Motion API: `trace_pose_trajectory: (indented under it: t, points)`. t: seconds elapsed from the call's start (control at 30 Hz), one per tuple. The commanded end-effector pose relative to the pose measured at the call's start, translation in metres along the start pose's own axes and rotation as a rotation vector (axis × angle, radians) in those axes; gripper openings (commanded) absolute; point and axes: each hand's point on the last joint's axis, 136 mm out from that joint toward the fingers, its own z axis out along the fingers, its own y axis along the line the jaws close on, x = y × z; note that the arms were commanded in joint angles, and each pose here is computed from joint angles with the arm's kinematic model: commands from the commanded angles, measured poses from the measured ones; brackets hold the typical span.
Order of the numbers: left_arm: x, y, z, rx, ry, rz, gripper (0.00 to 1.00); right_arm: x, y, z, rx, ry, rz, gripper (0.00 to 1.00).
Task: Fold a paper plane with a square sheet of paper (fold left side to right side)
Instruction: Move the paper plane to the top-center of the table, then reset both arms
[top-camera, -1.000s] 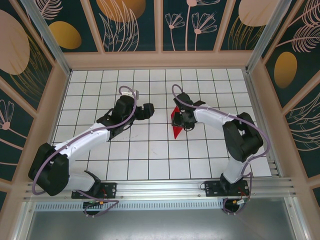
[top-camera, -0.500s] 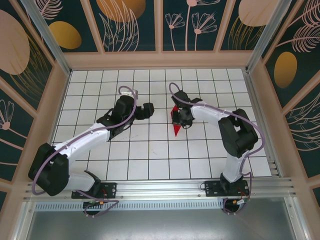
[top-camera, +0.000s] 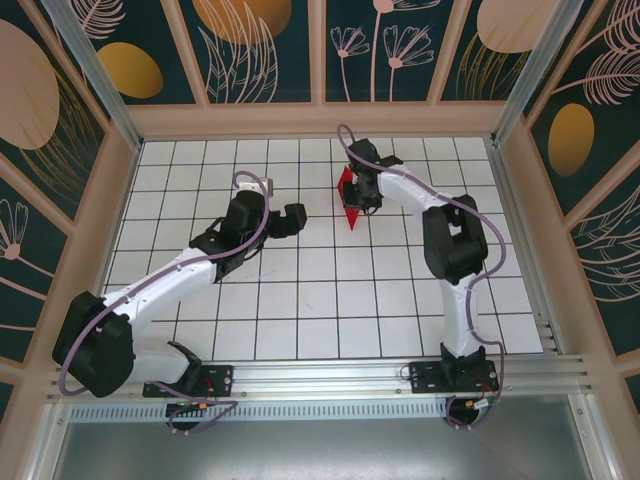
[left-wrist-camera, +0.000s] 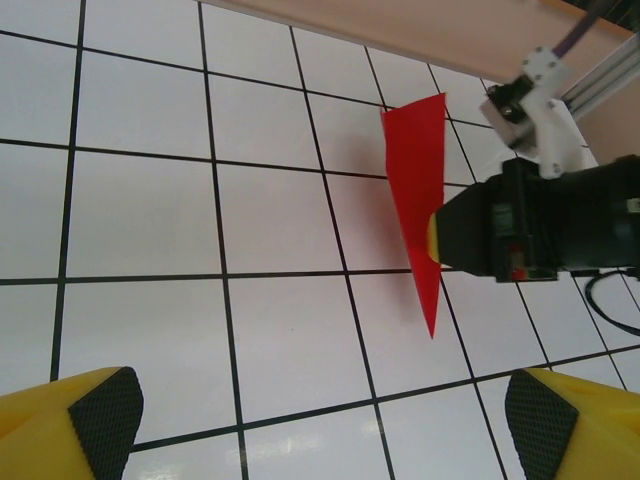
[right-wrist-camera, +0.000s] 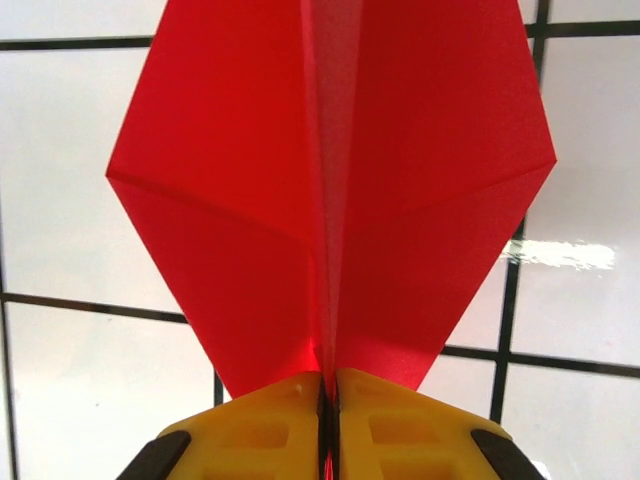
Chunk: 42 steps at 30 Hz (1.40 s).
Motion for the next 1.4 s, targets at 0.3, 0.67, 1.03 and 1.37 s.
trace_pose_trajectory:
  t: [0.3,0.67,1.03,1.37]
  points:
    - [0.002,0.005,-0.004,-0.016,0.003,0.022,0.97,0.010,-0.005,0.011,0.038,0.106,-0.043,0.19]
    - [-0.021,0.002,-0.003,-0.007,-0.013,0.004,0.99,-0.004,-0.003,-0.057,0.070,0.005,-0.044,0.45]
    - [-0.085,0.085,-0.040,-0.192,-0.234,-0.100,0.99,-0.008,-0.039,-0.178,0.122,-0.359,0.010,0.73]
    - [-0.080,0.200,-0.139,-0.723,-0.696,-0.023,0.98,0.042,-0.177,-0.199,0.238,-0.796,0.249,0.99]
